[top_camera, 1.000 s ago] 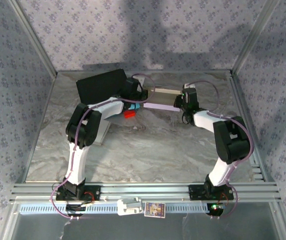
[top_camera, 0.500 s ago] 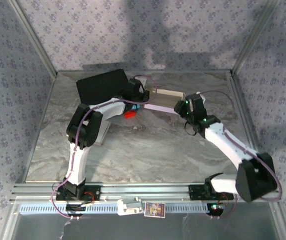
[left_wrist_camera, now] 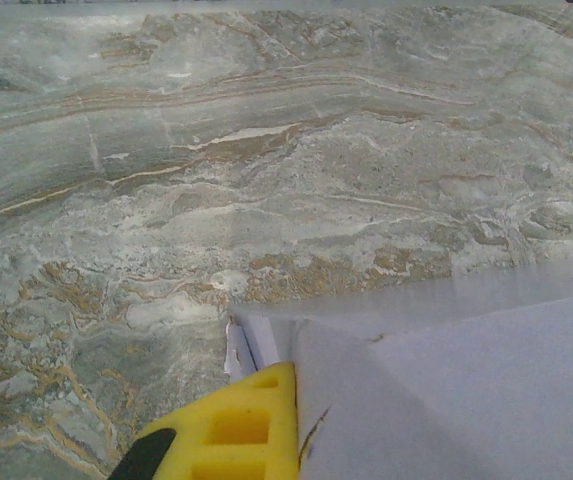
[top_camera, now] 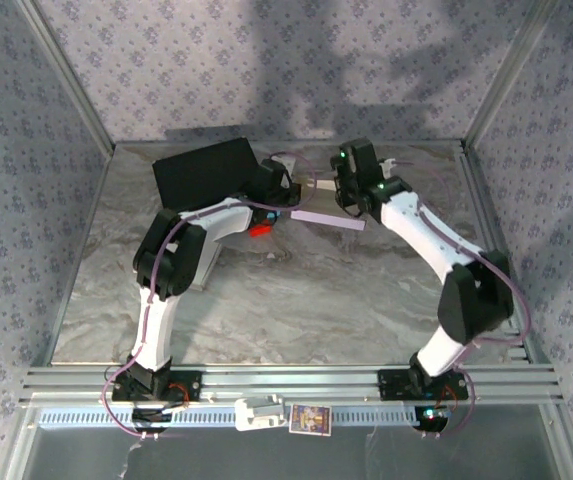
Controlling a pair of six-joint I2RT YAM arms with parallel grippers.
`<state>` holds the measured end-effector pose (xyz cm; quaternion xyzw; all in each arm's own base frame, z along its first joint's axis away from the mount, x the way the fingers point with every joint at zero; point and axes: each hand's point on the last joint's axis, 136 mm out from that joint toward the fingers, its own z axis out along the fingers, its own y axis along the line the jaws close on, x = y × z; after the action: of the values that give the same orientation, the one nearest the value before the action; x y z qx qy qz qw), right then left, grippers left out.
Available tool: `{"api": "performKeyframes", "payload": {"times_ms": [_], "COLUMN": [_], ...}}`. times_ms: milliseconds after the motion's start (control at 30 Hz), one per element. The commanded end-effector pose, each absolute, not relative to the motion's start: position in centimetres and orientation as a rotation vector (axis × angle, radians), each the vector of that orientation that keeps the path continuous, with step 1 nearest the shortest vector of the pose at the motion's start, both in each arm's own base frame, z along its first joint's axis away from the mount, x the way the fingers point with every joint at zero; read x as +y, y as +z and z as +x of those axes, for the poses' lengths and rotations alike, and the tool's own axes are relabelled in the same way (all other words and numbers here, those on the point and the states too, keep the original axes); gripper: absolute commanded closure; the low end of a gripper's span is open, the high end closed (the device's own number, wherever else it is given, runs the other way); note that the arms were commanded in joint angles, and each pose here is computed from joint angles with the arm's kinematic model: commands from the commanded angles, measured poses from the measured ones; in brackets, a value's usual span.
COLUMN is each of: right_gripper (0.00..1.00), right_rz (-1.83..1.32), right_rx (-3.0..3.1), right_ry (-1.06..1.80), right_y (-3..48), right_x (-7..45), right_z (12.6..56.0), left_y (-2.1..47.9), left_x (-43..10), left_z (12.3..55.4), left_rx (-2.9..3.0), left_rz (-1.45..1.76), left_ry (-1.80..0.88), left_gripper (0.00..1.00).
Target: Fold the paper box
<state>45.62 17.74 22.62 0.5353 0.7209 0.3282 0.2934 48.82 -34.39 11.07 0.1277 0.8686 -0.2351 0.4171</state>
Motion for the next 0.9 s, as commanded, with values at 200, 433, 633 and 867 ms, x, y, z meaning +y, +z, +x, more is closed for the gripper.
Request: {"api": "performKeyframes", "payload": {"times_ms": [200,433,633,867], "right_gripper": [0.39,0.47,0.71,0.95], "right_rz": [1.759,1.815,1.878,1.901], "right_rx": [2.001,1.992,2.006,1.995], "right_ry": [0.772,0.723,0.741,0.753], "right_y": [18.4,17.4,15.7,15.0], "right_x": [17.9,17.0,17.0,16.6], "right_z": [46.2,45.9,45.9,44.9], "left_y": [7.8,8.0,8.2,9.2], "left_x": [-33.7,-33.9,-34.0,-34.1], "left_z": [45.8,45.9,45.8,45.4], "left_rx": [2.328,2.323,2.323,2.328], "left_rz": [0.332,0.334,0.335,0.324], "left_ry": [-0.571,-0.575,-0.570,-0.557], "left_gripper": [1.00,1.00,1.00,0.91]}}
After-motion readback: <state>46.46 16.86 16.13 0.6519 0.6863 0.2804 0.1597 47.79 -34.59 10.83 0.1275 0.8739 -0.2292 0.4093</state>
